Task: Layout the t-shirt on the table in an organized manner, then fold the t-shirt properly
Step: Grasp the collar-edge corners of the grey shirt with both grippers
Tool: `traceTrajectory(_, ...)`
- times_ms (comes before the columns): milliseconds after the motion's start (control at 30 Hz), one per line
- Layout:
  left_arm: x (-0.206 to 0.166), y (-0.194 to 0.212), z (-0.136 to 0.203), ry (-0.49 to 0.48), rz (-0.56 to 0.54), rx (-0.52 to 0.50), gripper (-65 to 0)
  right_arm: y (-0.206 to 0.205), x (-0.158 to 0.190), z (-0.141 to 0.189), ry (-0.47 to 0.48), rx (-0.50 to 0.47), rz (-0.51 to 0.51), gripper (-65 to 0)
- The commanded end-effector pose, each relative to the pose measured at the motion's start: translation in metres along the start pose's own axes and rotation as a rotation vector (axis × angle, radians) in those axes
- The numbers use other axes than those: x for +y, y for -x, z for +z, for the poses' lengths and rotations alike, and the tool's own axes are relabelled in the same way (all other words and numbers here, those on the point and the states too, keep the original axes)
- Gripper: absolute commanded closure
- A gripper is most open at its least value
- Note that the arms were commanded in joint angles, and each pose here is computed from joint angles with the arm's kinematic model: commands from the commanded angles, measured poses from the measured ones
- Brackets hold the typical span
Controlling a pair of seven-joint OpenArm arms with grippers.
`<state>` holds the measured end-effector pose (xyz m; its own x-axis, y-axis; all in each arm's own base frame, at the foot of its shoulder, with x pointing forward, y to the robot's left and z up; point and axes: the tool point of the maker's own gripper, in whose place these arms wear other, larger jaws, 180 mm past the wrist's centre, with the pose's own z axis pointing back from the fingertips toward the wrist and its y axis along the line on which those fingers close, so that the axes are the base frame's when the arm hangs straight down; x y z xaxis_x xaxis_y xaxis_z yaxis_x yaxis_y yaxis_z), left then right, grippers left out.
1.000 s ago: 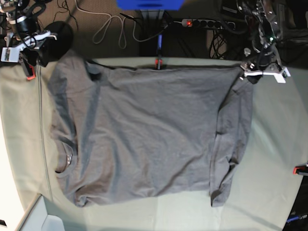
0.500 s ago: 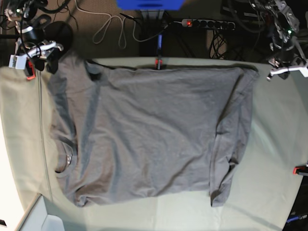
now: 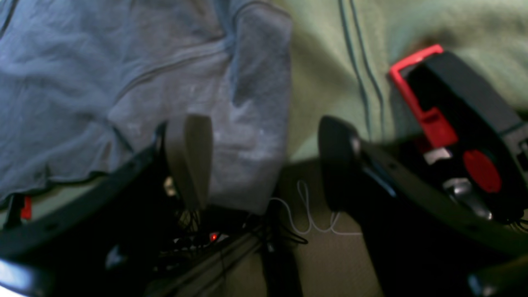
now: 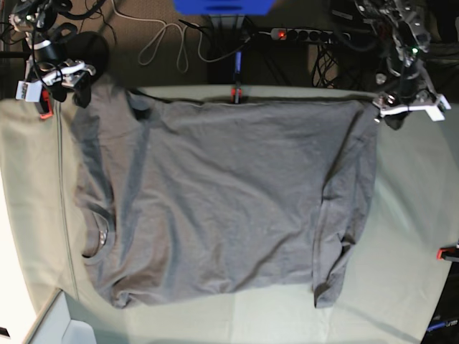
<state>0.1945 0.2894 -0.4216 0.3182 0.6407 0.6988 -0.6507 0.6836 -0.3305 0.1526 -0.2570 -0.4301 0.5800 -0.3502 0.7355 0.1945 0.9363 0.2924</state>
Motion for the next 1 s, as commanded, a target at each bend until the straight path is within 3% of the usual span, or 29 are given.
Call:
traceTrajectory(0,-0.001,-0.011,0.001,0.006,-0.010,-0.039,-29.8,-0.013,0.000,0.003,-0.007,-0.048,0.007,-40.9)
traceTrajectory(333,0.001,0.015,-0.016,-0.009,0.032,0.035,-31.5,-0.016,-0.003,0.003,-0.005,-0.048,0.019,-40.9)
traceTrajectory(667,-0.027,0.049,-0.025,0.056,0.000,0.125,-30.3,-0.016,-0.003,0.003,-0.005,-0.048,0.019,-40.9)
traceTrajectory(733,-0.027,0.051,-0.024,0.057,-0.003,0.131,-23.8,-0.017,-0.003,0.003,-0.006,-0.050,0.019,-40.9)
traceTrajectory(867,-0.027,0.049,-0.024,0.057,-0.002,0.126,-2.7,-0.017,-0.002,0.001,-0.008,-0.052,0.015,-40.9)
traceTrajectory(900,-0.027,0.047,-0.023,0.056,-0.004,0.122,0.0,-0.018,-0.002,0.000,-0.008,-0.053,0.014,-40.9)
traceTrajectory(967,-0.028,0.044,-0.022,0.059,-0.006,0.113,-0.7,-0.019,-0.002,-0.001,-0.009,-0.057,0.014,-40.9)
